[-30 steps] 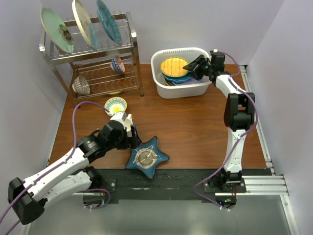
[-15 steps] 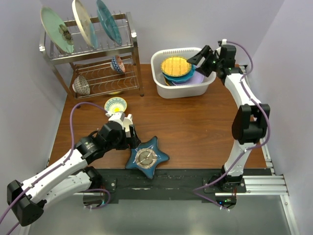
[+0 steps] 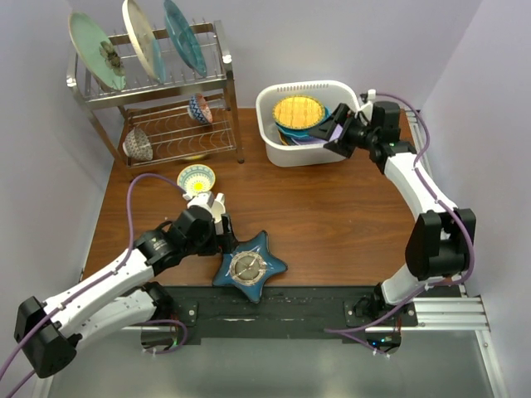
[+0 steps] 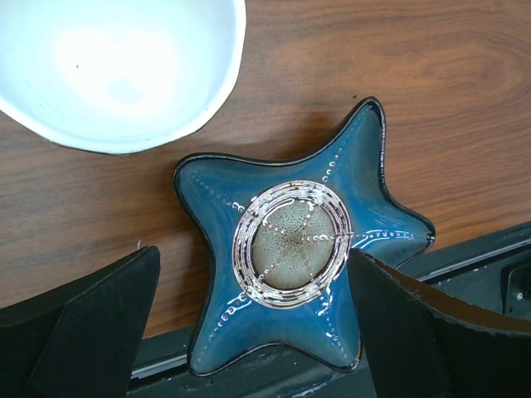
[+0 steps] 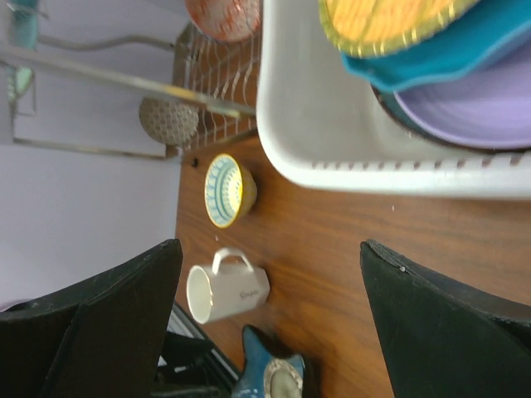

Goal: Place the plates into the plastic bin on the countertop
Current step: Pick up the plate from the corner of the board.

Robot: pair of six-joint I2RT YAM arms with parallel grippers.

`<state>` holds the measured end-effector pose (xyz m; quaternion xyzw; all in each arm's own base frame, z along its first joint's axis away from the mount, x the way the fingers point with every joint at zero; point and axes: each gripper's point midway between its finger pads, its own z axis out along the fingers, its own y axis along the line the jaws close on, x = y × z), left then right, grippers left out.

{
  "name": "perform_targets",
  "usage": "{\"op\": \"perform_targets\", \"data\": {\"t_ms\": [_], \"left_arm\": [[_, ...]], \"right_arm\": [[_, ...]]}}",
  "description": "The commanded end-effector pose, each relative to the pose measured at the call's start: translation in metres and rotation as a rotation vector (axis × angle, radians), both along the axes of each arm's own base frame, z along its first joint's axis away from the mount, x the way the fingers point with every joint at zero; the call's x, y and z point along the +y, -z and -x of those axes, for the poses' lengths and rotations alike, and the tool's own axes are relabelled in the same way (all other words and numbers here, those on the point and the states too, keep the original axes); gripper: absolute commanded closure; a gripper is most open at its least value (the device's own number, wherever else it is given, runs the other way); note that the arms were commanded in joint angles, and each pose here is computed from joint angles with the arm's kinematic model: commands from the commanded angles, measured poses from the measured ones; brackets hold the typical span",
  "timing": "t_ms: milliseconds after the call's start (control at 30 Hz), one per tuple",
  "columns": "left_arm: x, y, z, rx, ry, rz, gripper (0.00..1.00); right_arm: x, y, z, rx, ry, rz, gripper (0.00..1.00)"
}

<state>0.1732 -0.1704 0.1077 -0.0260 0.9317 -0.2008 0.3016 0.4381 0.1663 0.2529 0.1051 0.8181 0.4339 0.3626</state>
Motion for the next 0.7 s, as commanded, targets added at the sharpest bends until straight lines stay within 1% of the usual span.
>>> {"op": "perform_targets", "data": {"t_ms": [0, 33, 100, 167, 200, 267, 300, 433, 467, 500, 667], "left_arm": [[-0.004, 0.007, -0.001, 0.009, -0.015, 0.014, 0.00], [-0.004, 0.009, -0.001, 0.014, -0.016, 0.015, 0.01], [-0.003, 0.013, 0.000, 0.025, -0.019, 0.008, 0.01], [-0.003, 0.017, 0.001, 0.036, -0.020, 0.004, 0.01], [-0.002, 0.019, 0.002, 0.040, -0.020, 0.000, 0.01], [-0.002, 0.022, 0.002, 0.047, -0.019, -0.009, 0.01], [-0.002, 0.023, 0.002, 0.051, -0.021, -0.014, 0.01], [-0.004, 0.029, 0.003, 0.068, -0.017, -0.011, 0.01], [-0.004, 0.032, 0.003, 0.069, -0.012, -0.014, 0.01], [-0.004, 0.032, 0.003, 0.070, -0.014, -0.014, 0.02], [-0.007, 0.035, 0.003, 0.078, -0.004, -0.012, 0.02]], "right_arm": [[0.008, 0.001, 0.033, -0.022, -0.079, 0.035, 0.06], [0.011, 0.004, 0.039, -0.018, -0.097, 0.048, 0.04], [0.016, 0.013, 0.054, 0.006, -0.128, 0.068, 0.02], [0.017, 0.017, 0.065, 0.000, -0.150, 0.100, 0.01], [0.020, 0.029, 0.075, 0.033, -0.167, 0.111, 0.01], [0.022, 0.038, 0.086, 0.043, -0.186, 0.127, 0.01], [0.027, 0.053, 0.098, 0.079, -0.207, 0.135, 0.02], [0.036, 0.088, 0.130, 0.150, -0.269, 0.176, 0.02], [0.035, 0.105, 0.142, 0.191, -0.277, 0.185, 0.02], [0.040, 0.108, 0.150, 0.188, -0.296, 0.186, 0.02], [0.038, 0.142, 0.186, 0.270, -0.348, 0.199, 0.02]]}}
